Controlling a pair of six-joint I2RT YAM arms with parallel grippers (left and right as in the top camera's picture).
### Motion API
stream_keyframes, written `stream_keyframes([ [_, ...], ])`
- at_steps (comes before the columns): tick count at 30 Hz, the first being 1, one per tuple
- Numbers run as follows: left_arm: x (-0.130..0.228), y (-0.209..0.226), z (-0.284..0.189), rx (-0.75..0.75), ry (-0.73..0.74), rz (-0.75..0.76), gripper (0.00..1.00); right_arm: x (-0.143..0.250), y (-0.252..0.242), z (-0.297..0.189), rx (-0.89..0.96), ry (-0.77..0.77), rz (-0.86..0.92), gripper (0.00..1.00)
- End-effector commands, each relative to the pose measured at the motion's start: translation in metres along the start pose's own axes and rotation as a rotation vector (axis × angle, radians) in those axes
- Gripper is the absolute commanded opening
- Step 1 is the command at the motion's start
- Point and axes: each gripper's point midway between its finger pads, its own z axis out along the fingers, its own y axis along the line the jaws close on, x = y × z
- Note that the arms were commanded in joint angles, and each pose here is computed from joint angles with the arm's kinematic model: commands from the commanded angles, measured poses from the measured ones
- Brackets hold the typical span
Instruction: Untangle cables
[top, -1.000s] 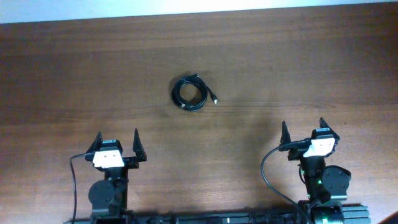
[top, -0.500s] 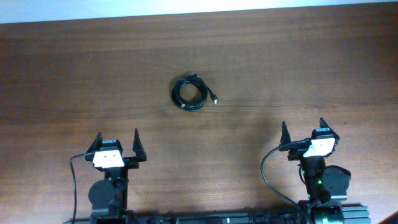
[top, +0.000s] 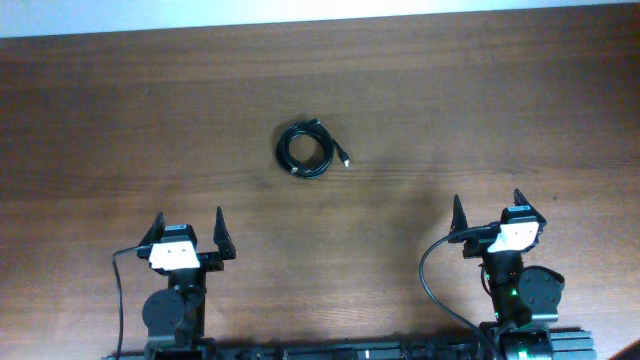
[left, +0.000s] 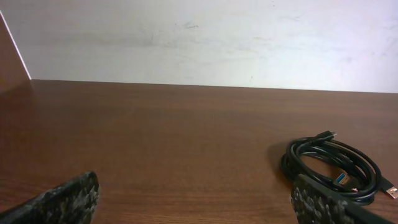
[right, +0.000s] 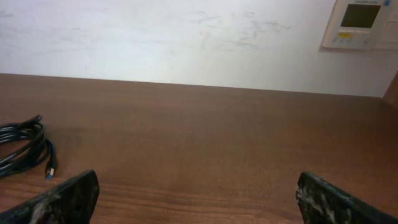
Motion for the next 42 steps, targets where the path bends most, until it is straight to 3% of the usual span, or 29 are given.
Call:
stream_keyframes([
  [1,0.001,0.003,0.0,-0.014,-0.004,0.015,0.99,0.003,-0.001,0.0,0.007,0.005,0.001,0.98],
  [23,-0.002,0.011,0.0,-0.059,-0.015,0.032,0.99,0.003,-0.001,0.0,0.007,0.005,0.001,0.98],
  [28,-0.042,-0.002,-0.004,0.014,-0.182,0.025,0.99,0.003,-0.001,0.0,0.007,0.005,0.001,0.98],
  [31,-0.078,-0.018,-0.014,0.101,-0.333,0.033,0.99,0.003,-0.001,0.0,0.007,0.005,0.001,0.98],
  [37,-0.145,-0.02,-0.05,0.118,-0.643,0.037,0.99,0.003,-0.001,0.0,0.007,0.005,0.001,0.98],
  [42,-0.168,-0.032,-0.06,0.194,-0.648,0.027,0.99,0.003,-0.001,0.0,0.007,0.005,0.001,0.98],
])
